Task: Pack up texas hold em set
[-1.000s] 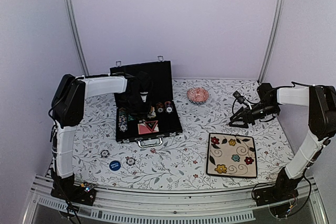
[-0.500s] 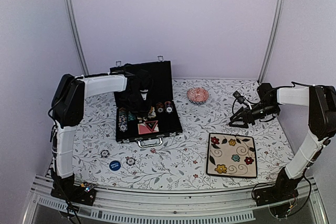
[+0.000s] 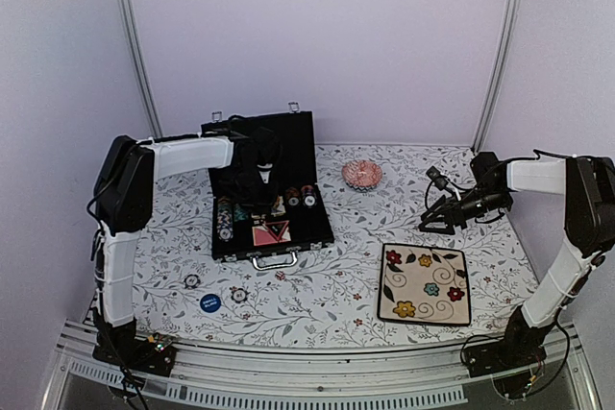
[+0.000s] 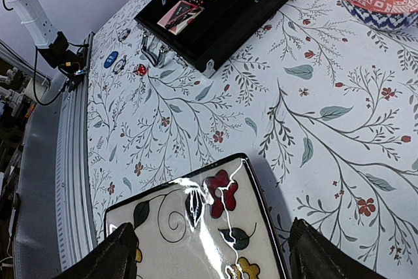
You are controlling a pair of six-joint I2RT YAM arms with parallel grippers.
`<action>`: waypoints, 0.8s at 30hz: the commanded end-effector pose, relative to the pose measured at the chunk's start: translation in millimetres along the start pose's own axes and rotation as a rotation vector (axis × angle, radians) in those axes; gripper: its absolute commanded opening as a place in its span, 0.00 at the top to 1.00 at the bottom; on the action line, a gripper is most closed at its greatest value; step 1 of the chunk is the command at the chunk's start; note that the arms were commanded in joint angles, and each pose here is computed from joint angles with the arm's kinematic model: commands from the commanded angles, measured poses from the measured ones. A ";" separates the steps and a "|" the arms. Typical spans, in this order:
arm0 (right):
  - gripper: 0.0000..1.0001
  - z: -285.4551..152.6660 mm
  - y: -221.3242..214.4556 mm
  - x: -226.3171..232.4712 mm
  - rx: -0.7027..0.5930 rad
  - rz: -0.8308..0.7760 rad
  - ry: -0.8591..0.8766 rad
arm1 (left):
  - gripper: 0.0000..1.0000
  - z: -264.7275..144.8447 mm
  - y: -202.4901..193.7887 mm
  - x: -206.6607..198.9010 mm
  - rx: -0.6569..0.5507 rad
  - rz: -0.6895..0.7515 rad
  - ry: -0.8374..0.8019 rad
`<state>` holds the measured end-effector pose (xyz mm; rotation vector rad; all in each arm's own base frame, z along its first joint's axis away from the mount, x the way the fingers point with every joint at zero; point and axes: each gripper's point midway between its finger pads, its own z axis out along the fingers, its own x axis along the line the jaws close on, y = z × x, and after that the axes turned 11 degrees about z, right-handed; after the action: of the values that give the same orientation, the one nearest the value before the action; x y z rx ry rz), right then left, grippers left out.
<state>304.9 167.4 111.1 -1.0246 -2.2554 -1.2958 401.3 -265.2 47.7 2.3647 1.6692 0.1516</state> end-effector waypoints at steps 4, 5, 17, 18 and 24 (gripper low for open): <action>0.20 -0.9 6.9 4.4 -0.007 -0.025 0.009 | 0.76 -64.7 0.1 -23.9 -0.116 0.129 -0.009; 0.20 -0.4 7.1 4.6 -0.006 -0.025 0.011 | 0.75 -72.2 -4.5 -28.5 -0.126 0.160 -0.016; 0.19 1.5 7.3 5.3 0.001 -0.030 0.010 | 0.69 -97.3 -87.6 -87.3 -0.052 0.315 -0.215; 0.19 1.4 7.6 5.3 0.000 -0.029 0.010 | 0.69 -94.3 -93.0 -92.2 -0.039 0.324 -0.223; 0.19 0.9 8.5 7.2 -0.003 -0.033 0.013 | 0.69 -65.4 -124.4 -113.8 0.062 0.366 -0.222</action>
<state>302.9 171.0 111.1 -1.0099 -2.2582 -1.2903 255.3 -312.3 108.3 2.5456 1.1580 -0.0203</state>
